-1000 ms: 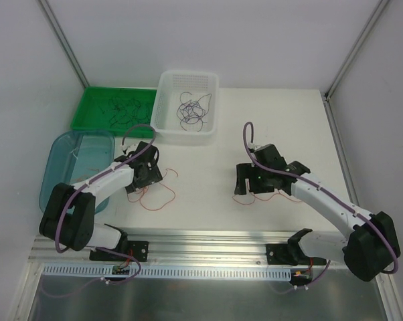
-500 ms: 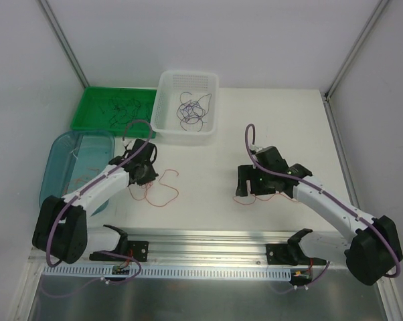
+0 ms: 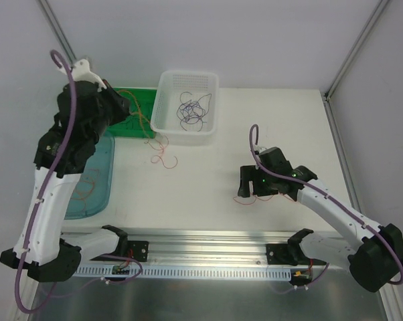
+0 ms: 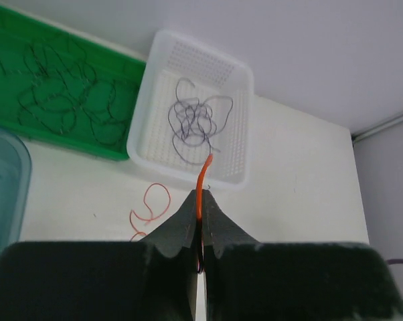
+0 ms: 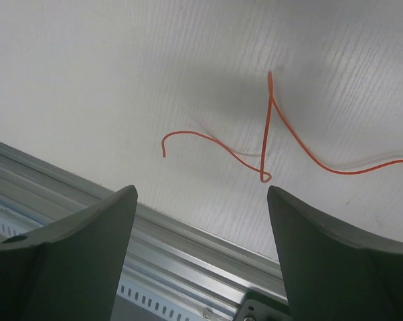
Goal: Untangle the cables
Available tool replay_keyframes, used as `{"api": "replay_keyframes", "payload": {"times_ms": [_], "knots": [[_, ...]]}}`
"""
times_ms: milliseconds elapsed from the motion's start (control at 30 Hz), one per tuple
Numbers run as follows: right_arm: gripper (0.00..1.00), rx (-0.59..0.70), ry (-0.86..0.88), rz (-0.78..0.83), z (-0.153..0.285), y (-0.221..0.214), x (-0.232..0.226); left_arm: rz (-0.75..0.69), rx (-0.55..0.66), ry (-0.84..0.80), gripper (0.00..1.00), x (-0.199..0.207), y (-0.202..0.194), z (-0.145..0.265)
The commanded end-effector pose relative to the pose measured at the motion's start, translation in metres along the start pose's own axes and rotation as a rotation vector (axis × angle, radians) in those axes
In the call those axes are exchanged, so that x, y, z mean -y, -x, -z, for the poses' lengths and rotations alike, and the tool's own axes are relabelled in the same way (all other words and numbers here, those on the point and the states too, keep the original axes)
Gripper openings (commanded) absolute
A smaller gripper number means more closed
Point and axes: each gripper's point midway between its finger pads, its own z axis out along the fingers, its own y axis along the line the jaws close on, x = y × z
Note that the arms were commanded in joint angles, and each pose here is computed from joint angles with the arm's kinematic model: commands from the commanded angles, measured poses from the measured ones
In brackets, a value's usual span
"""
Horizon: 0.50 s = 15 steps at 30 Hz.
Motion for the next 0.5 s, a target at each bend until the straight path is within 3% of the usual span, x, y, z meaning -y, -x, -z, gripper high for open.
{"api": "replay_keyframes", "payload": {"times_ms": [0, 167, 267, 433, 467], "knots": [[0.83, 0.034, -0.001, 0.016, 0.011, 0.008, -0.003, -0.134, 0.125, 0.098, 0.00, -0.014, 0.058, 0.034], [0.83, 0.028, -0.002, 0.016, 0.013, 0.007, -0.003, -0.173, 0.351, 0.304, 0.01, -0.037, 0.135, 0.071], [0.83, 0.030, -0.001, 0.019, 0.016, 0.007, -0.003, -0.205, 0.413, 0.402, 0.02, -0.052, 0.155, 0.085], [0.83, 0.014, -0.006, 0.018, 0.016, 0.003, -0.001, -0.274, 0.397, 0.679, 0.05, -0.113, 0.150, 0.086], [0.83, 0.010, 0.000, 0.019, 0.016, 0.001, -0.002, -0.291, 0.355, 0.730, 0.04, -0.132, 0.133, 0.063]]}}
